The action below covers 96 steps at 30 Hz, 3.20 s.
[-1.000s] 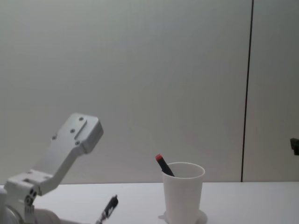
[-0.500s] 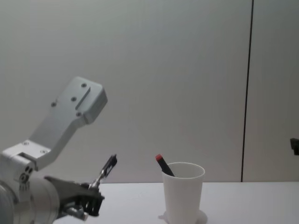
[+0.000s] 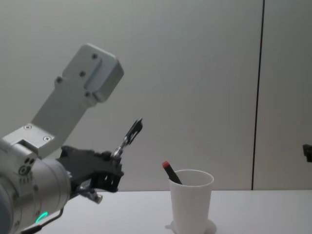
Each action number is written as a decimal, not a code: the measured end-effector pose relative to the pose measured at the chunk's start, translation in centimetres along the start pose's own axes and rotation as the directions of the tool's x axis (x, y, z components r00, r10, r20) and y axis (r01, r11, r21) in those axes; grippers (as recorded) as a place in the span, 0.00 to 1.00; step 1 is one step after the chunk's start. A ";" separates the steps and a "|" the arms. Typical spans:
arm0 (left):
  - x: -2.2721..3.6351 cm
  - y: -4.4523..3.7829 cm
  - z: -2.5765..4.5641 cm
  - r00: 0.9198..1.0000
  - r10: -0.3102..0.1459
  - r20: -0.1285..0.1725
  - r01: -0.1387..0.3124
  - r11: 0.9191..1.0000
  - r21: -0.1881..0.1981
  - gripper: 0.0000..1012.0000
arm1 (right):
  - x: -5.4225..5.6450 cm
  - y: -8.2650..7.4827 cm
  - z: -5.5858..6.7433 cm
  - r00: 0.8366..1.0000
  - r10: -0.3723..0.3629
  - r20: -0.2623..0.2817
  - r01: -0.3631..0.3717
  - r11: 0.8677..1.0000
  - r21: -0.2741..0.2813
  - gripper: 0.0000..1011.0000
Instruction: Place the pen into the pen holder.
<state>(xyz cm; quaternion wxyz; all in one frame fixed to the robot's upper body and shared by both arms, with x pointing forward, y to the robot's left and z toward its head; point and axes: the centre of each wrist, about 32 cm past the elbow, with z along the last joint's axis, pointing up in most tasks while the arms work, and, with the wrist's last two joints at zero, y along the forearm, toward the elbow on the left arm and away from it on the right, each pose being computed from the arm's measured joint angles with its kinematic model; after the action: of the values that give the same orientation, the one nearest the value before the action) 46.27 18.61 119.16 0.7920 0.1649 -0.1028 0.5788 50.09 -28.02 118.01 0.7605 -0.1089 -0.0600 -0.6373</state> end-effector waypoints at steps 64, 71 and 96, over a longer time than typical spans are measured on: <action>1.74 -9.21 -0.94 0.851 -0.519 0.076 0.503 0.766 -0.401 0.13 | 0.0 0.0 0.0 1.000 0.000 0.000 0.000 1.000 0.000 0.99; 1.15 -9.49 -1.15 0.826 -0.559 0.078 0.538 0.738 -0.407 0.13 | 0.0 0.0 0.0 1.000 0.000 0.000 0.000 1.000 0.000 0.99; -0.97 -8.79 -1.80 0.770 -0.635 0.061 0.606 0.699 -0.380 0.13 | 0.0 0.0 0.0 1.000 0.000 0.000 0.000 1.000 0.000 0.99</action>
<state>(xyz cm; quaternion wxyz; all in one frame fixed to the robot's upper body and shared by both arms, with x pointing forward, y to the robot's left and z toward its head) 54.27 16.02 115.91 0.9599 0.0123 -0.1208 0.2525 50.09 -28.02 118.01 0.7605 -0.1089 -0.0600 -0.6374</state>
